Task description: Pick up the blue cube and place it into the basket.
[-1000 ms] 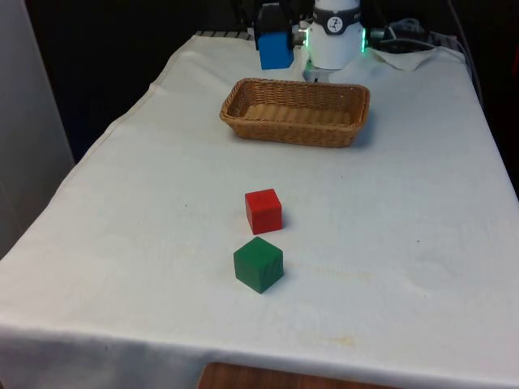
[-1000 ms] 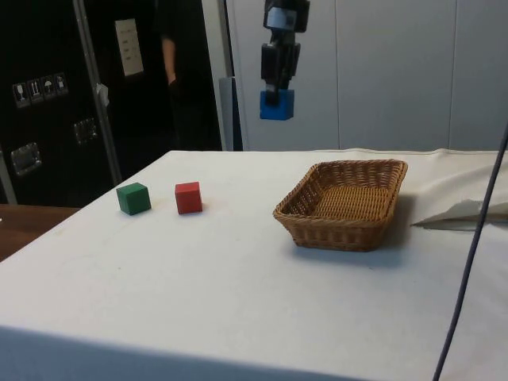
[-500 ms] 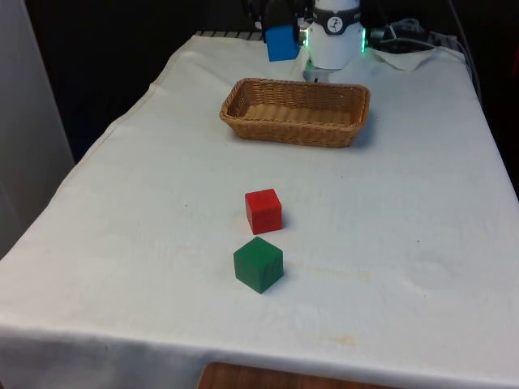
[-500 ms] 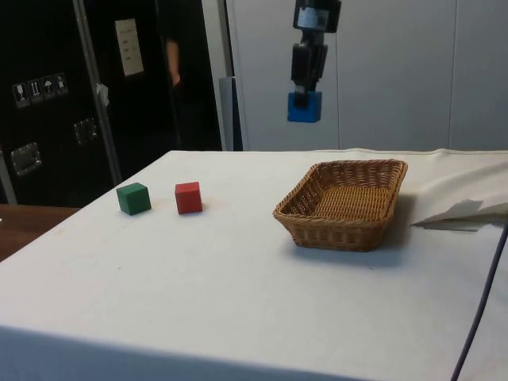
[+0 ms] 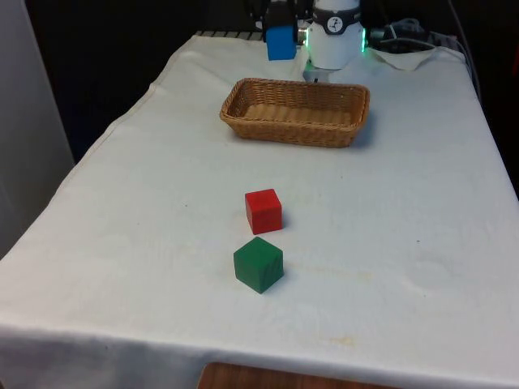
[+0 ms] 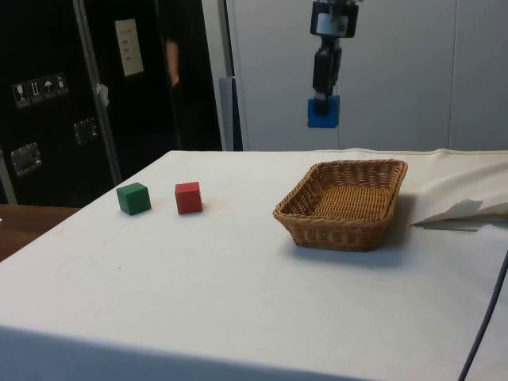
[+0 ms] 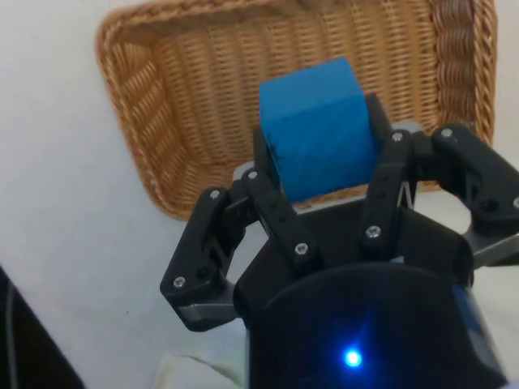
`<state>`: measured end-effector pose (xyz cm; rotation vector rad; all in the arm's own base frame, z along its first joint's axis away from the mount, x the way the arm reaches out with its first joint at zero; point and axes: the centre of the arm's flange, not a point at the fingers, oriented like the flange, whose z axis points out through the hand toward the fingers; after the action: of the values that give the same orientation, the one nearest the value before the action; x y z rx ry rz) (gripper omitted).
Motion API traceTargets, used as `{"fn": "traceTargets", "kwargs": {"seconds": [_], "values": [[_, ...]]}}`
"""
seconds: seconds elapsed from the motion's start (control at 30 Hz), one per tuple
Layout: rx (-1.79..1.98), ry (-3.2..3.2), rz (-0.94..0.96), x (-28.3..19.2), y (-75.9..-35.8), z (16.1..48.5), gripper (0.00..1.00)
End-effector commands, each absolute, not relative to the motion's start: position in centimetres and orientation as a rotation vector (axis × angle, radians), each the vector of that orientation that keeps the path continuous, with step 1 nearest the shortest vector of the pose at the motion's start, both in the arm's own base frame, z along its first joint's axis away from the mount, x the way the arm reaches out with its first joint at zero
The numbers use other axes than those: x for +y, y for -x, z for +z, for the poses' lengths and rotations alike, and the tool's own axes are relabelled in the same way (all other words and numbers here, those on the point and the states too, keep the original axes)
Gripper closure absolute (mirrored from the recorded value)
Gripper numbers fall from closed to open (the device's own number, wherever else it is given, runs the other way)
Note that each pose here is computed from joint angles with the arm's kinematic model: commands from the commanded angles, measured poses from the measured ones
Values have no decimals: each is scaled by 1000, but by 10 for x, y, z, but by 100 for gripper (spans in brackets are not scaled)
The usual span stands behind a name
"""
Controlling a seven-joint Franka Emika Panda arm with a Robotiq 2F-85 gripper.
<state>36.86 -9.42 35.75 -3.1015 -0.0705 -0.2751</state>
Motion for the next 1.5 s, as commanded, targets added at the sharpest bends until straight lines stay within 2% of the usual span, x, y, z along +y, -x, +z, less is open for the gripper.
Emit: {"fn": "traceTargets", "kwargs": {"seconds": [0.0,0.83,1.47], "values": [[-78,3122,-275,-94,-365,356,100],[-183,3168,-254,-63,-332,297,100],[-170,3174,-225,-68,-344,237,100]]}}
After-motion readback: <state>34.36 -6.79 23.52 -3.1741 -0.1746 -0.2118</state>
